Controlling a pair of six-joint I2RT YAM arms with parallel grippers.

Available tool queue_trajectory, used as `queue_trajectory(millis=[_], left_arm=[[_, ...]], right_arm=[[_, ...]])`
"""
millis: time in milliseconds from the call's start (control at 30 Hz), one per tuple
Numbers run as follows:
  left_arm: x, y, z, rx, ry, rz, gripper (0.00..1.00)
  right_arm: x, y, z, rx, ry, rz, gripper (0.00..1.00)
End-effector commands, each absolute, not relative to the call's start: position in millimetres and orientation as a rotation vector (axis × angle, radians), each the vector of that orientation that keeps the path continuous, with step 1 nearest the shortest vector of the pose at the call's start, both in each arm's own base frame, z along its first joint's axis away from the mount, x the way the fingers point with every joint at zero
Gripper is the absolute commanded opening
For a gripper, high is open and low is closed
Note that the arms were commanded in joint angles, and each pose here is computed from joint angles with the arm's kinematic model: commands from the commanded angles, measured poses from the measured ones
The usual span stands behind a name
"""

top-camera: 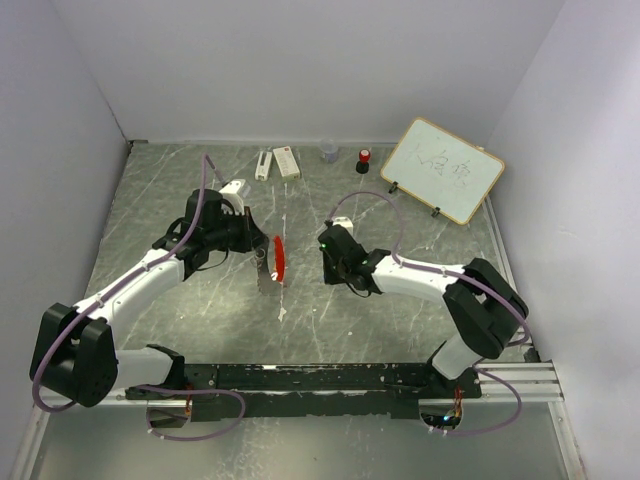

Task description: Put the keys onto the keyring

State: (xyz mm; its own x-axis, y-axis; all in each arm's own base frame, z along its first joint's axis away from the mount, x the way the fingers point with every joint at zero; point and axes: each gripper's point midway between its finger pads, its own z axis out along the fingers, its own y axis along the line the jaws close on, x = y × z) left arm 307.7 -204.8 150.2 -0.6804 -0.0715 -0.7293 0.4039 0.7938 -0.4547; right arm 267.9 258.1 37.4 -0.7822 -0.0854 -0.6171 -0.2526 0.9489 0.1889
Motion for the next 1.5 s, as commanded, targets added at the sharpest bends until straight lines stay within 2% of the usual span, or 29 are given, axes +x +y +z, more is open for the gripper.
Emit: queue_trajectory(millis=[0, 633, 1067, 1300, 1467], left_arm=[[310.9, -208.4, 165.1, 0.26, 2.133, -0.818, 0.07], [310.4, -209.1, 161.6, 0.262, 2.143, -0.822, 0.07], [310.1, -209.7, 163.7, 0.268, 2.139, -0.826, 0.07], [310.0, -208.6, 163.7, 0.262, 2.139, -0.822, 0.07], [309.7, -209.2, 162.1, 0.262, 2.142, -0.826, 0.07]], right_arm=[[280.7, 260.1, 64.0, -0.25, 2.374, 0.337, 0.0], [276.6, 260.6, 46.1, -0.323, 2.394, 0.33, 0.0], [272.1, 261.4, 31.4, -0.351, 2.419, 0.335, 0.1], [271.1, 261.4, 33.7, -0.358, 2.412, 0.343, 0.22], [266.3, 260.8, 33.7, -0.376, 2.417, 0.355, 0.23]])
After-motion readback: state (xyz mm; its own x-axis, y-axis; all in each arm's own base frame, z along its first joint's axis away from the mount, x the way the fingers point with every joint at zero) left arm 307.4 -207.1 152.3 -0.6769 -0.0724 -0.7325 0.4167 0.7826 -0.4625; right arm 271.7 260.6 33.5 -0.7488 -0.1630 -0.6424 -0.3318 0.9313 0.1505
